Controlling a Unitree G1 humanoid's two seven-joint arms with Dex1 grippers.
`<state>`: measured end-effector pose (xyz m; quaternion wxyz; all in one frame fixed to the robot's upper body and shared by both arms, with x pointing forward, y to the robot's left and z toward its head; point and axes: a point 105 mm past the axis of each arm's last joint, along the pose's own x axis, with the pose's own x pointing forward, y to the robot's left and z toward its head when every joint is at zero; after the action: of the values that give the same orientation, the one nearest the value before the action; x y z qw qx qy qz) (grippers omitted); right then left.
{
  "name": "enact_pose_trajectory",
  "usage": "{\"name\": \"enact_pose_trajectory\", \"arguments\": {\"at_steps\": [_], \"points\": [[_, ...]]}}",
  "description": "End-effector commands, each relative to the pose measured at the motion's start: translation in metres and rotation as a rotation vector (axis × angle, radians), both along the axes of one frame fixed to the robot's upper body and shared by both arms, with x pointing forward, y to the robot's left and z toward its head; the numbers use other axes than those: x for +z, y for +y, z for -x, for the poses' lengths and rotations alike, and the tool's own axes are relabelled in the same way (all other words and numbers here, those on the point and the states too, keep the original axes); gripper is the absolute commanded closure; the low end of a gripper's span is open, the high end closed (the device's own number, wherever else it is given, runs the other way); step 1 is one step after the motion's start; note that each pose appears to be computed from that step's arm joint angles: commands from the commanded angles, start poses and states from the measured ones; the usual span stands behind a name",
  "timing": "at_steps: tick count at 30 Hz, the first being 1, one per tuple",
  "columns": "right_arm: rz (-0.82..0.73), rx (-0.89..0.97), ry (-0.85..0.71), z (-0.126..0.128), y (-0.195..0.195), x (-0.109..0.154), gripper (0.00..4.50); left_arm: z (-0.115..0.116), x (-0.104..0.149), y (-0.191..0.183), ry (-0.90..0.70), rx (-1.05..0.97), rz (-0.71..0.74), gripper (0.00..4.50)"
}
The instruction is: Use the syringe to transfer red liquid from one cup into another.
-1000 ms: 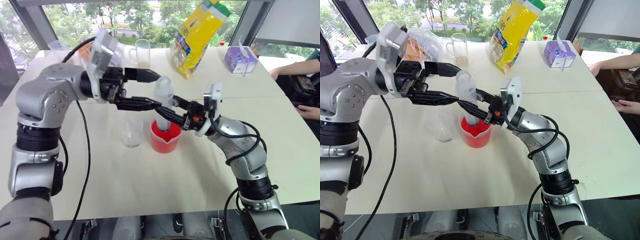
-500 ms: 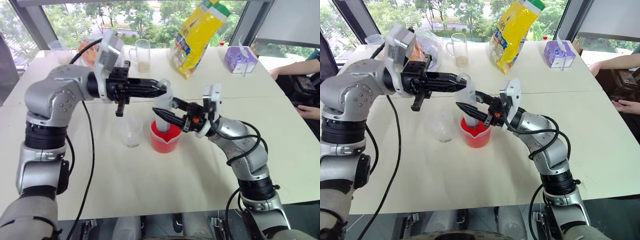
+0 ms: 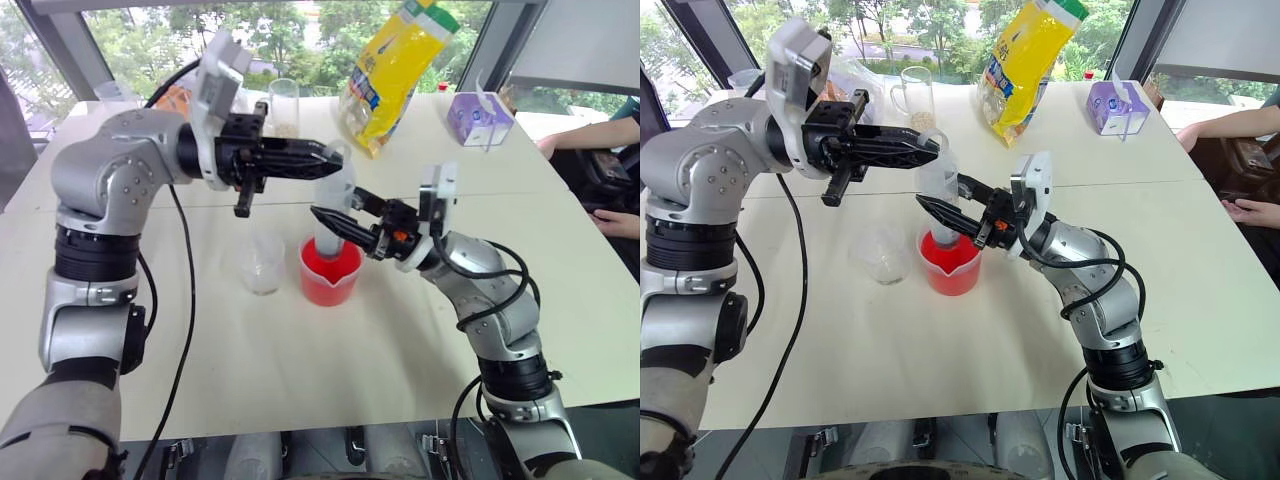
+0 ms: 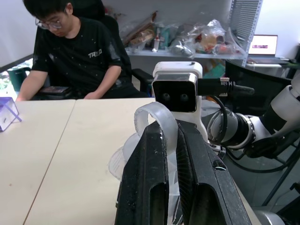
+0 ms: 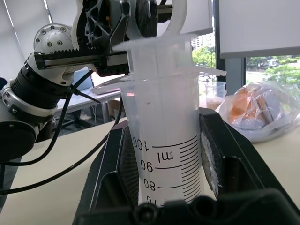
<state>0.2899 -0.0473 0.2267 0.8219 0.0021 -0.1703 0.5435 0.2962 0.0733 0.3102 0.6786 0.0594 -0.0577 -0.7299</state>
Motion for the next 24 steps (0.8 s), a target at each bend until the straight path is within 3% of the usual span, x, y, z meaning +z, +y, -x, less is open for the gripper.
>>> {"name": "enact_pose_trajectory", "arguments": {"at_steps": [1, 24], "points": [[0.056, 0.041, 0.073, 0.0037, 0.0068, -0.0216, 3.09, 0.0111, 0.0375, 0.0014, -0.138, -0.02, 0.076, 4.48], [0.067, 0.046, 0.057, 0.0034, 0.0068, -0.0181, 3.09, 0.0081, 0.0387, 0.0023, -0.166, 0.002, 0.088, 4.48]]}}
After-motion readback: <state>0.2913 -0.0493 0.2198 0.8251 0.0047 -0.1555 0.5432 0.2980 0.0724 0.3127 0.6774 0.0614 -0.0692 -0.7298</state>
